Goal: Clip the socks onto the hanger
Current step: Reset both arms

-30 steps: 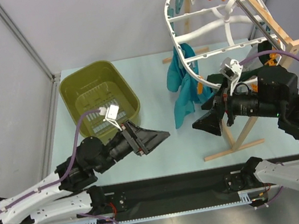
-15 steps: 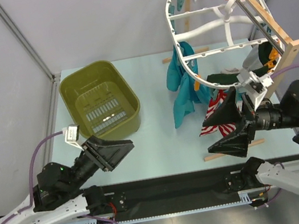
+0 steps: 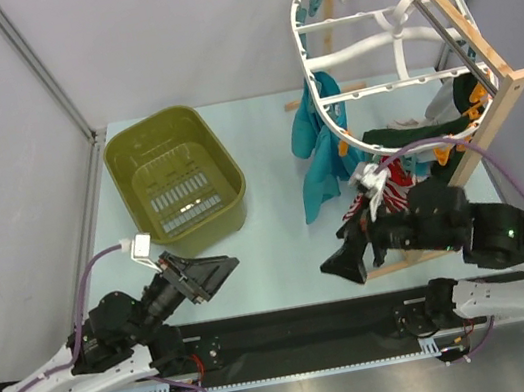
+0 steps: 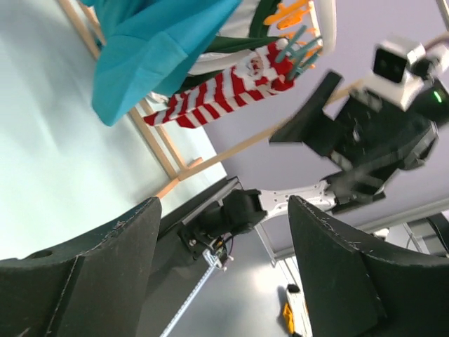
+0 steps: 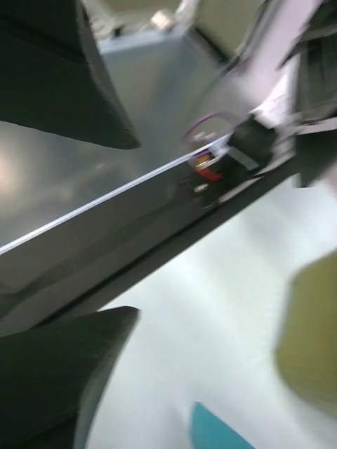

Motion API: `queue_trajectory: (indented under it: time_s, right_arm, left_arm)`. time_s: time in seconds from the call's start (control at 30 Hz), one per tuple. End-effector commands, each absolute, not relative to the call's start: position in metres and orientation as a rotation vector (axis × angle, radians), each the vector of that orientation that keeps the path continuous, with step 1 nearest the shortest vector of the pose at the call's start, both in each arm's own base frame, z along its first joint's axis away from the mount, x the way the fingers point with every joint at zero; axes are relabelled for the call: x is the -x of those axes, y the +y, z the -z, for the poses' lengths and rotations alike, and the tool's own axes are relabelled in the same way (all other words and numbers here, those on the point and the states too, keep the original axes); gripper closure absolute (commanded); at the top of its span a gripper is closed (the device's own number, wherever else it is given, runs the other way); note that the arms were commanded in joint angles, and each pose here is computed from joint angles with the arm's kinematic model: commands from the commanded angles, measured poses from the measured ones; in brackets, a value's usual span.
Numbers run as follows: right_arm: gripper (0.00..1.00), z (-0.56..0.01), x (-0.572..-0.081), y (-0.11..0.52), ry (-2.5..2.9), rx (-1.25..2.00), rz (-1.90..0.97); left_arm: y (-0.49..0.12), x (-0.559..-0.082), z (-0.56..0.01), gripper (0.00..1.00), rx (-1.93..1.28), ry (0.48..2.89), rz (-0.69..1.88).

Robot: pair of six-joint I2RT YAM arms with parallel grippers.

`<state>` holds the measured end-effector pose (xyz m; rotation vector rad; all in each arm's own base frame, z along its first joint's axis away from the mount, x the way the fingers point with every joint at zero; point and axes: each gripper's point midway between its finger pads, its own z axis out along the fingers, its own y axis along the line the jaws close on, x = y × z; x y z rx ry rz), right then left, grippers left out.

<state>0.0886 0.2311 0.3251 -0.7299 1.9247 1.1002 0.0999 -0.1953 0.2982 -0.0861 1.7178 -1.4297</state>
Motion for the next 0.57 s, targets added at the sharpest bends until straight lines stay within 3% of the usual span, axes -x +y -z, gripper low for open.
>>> queue_trajectory:
  time_s: [0.0, 0.2, 0.53]
  right_arm:
    - [0.00, -0.314, -0.118, 0.226, 1.896, 0.579, -0.816]
    - [0.00, -0.277, -0.118, 0.237, 1.914, 0.504, -0.629]
    - [0.00, -0.232, -0.111, 0.245, 1.933, 0.453, -0.683]
  left_arm:
    - [-0.189, -0.104, -0.290, 0.21, 0.139, 1.709, 1.423]
    - [-0.189, -0.103, -0.269, 0.20, 0.161, 1.728, 1.430]
    - [-0.194, -0.099, -0.251, 0.17, 0.131, 1.706, 1.471]
